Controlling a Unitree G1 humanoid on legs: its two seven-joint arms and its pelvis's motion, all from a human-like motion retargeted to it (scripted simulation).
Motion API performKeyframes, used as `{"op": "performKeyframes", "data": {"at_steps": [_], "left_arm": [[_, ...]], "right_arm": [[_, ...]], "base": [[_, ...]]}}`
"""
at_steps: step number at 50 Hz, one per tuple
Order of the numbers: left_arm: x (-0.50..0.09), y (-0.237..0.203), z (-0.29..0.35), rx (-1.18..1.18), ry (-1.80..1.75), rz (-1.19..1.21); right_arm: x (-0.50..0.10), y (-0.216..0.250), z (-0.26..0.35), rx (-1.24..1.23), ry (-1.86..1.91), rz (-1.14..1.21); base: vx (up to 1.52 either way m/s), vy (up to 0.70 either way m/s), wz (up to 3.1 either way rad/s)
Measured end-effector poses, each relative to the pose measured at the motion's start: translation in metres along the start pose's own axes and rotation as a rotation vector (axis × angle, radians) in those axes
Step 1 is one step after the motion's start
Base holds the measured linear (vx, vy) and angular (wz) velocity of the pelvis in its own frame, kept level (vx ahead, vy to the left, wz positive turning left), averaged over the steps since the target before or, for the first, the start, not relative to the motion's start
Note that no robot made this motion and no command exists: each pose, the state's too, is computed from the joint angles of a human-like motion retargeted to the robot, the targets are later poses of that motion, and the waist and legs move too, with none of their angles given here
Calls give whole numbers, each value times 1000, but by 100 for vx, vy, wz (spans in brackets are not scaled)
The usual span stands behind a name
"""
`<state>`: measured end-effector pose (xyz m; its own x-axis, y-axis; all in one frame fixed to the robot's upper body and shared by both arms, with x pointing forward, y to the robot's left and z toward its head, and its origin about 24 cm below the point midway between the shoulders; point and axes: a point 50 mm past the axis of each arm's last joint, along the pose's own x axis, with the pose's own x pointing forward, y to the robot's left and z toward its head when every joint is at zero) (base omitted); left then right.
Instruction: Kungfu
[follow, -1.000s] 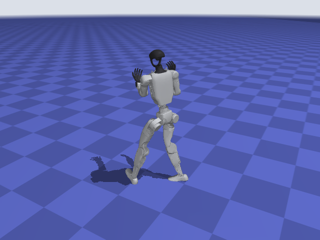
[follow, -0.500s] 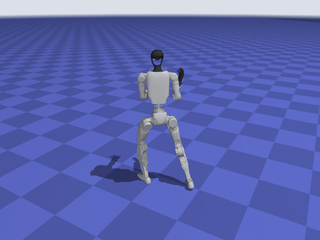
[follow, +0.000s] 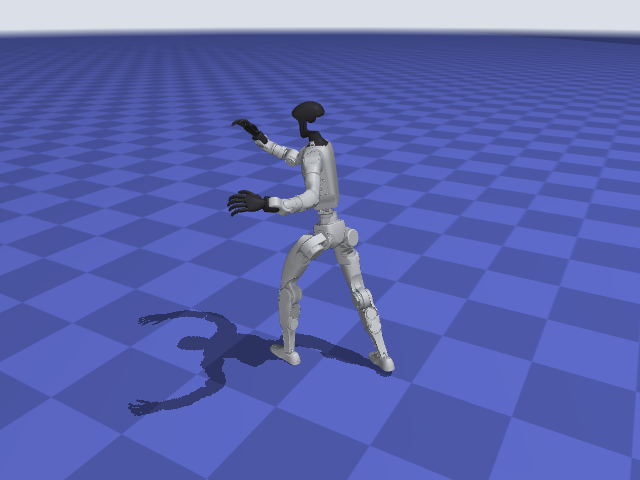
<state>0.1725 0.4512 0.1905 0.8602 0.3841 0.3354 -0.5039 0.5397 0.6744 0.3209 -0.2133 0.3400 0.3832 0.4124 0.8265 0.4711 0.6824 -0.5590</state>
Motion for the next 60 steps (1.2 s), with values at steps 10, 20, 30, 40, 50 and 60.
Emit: {"op": "performKeyframes", "data": {"at_steps": [10, 20, 30, 40, 50, 60], "left_arm": [[-102, 46, -127, 551, 1113, -121], [-130, 44, -133, 590, 1024, -57], [8, -5, -43, 305, 210, -155], [60, -127, 237, 40, -1086, -387], [5, -175, 360, 257, -1647, -209], [17, -189, 327, 382, -1440, -199]], "right_arm": [[-76, 27, -117, -467, 936, 407], [-77, 42, -109, -488, 790, 333], [-69, 52, -104, -415, 759, 285], [-55, 80, -94, -282, 776, 247], [3, 147, -36, -33, 543, 519], [25, 197, 45, -45, 82, 501]], "base": [[3, 1, 52], [-2, 4, 1], [-3, 0, -12], [1, -2, -23], [-8, -4, -108], [-37, -6, -187]]}}
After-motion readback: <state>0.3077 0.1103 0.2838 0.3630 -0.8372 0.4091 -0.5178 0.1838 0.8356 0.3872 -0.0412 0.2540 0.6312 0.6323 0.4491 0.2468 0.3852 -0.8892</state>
